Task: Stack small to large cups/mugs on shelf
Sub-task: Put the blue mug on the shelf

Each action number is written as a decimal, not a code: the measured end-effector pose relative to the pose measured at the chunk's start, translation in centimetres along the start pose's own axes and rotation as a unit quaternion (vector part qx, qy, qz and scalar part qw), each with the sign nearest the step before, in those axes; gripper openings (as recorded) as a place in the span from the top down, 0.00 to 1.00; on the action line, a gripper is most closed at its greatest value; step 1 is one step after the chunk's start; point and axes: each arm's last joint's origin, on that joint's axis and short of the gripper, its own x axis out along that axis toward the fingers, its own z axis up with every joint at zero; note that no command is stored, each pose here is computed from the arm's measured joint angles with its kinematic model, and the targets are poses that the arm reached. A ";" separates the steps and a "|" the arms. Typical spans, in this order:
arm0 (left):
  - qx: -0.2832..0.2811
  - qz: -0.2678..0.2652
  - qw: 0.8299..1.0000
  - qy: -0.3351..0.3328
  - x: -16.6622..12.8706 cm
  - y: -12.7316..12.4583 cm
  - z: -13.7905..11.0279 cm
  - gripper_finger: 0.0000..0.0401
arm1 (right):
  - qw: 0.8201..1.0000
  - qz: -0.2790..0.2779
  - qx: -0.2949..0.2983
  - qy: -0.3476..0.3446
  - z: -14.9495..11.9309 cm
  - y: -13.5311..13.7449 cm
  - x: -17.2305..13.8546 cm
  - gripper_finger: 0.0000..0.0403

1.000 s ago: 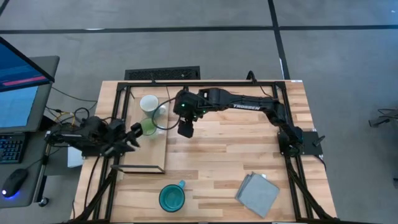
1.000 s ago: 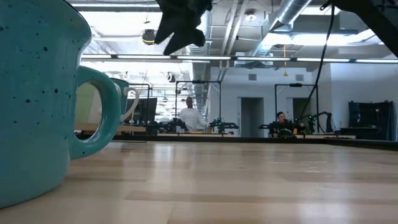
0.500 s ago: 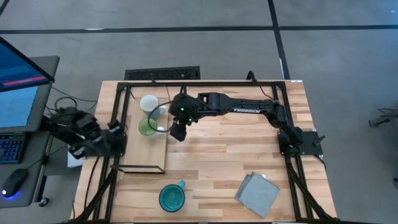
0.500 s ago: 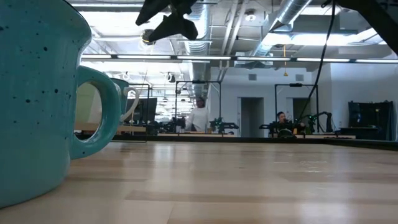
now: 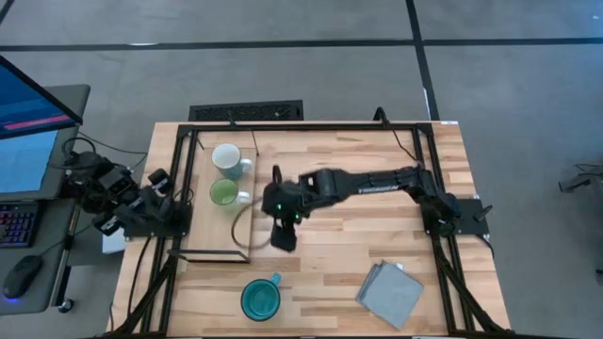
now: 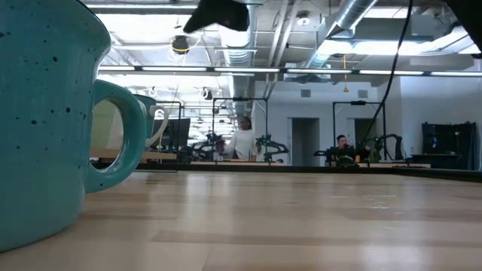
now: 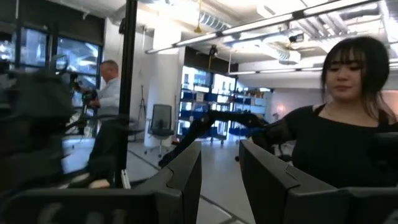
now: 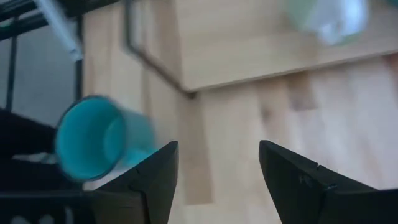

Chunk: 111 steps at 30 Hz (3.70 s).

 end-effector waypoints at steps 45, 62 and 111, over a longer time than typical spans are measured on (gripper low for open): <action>-0.011 0.109 0.991 0.078 -0.2 0.9 -1.9 0.76 | 0.983 0.084 0.164 -0.011 -3.4 6.1 10.7 0.39; -0.019 0.131 0.985 0.107 -0.4 1.1 -2.5 0.76 | 0.987 0.089 0.131 0.038 -5.3 8.5 10.6 0.39; -0.021 0.139 0.984 0.105 -0.4 1.1 -2.5 0.76 | 0.982 0.110 0.144 0.047 -5.4 7.9 13.4 0.97</action>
